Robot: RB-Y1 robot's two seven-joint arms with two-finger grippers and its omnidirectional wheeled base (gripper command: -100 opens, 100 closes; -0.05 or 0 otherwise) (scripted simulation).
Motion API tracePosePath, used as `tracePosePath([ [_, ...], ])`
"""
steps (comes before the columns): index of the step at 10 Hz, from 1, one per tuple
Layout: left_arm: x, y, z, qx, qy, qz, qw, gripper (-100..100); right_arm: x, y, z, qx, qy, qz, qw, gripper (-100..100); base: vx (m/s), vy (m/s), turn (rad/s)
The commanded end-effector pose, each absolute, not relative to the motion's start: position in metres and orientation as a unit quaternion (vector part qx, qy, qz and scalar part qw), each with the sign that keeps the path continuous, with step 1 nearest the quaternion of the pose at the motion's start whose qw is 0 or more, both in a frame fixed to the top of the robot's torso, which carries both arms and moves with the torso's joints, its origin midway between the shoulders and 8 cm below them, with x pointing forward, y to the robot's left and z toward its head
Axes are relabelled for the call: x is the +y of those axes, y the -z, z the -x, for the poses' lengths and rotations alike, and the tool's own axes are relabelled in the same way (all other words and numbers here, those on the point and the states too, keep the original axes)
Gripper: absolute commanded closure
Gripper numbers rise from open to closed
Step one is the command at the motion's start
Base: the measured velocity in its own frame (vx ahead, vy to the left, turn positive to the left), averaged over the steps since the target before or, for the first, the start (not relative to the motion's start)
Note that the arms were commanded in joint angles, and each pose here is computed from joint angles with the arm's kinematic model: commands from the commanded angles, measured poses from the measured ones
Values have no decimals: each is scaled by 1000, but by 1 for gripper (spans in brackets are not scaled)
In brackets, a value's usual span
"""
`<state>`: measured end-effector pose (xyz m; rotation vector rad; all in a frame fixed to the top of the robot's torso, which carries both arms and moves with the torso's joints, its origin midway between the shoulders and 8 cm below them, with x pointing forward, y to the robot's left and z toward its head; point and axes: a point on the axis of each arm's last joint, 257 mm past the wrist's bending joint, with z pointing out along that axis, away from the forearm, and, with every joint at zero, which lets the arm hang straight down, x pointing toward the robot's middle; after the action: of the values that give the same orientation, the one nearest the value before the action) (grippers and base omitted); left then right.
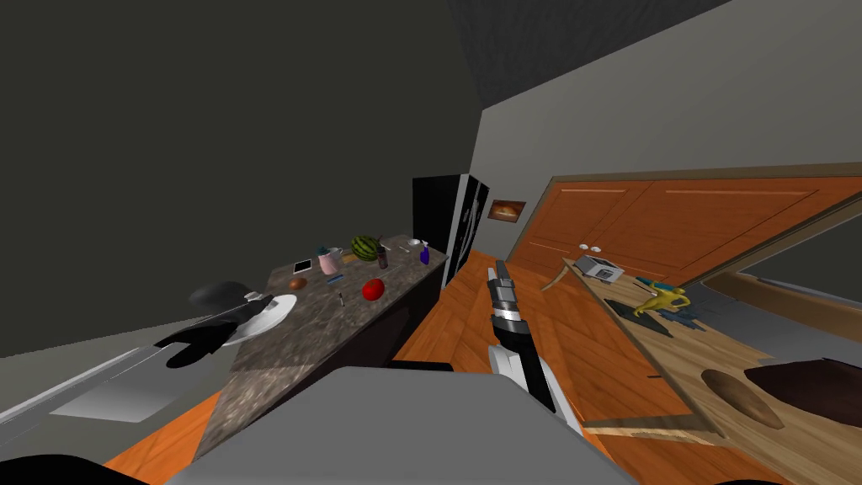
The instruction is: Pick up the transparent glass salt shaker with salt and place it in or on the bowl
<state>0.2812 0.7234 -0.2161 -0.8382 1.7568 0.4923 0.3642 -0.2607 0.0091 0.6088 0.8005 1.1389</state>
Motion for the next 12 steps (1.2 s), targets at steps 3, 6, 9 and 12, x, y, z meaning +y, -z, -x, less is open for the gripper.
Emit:
tracePosePath([
  [3,732,194,-278,738,-208,352,537,-100,-261,-9,-364,363,-516,-276,725,0,10,-30,4],
  [6,737,178,-279,739,-208,351,536,-100,-261,-9,-364,363,-516,-276,725,0,7,-23,3],
  [9,739,171,-281,740,-208,350,535,-100,-261,-9,-364,363,-516,-276,725,0,6,-17,2],
  [12,739,171,-281,740,-208,350,535,0,-261,-9,-364,363,-516,-276,725,0,0,0,0],
])
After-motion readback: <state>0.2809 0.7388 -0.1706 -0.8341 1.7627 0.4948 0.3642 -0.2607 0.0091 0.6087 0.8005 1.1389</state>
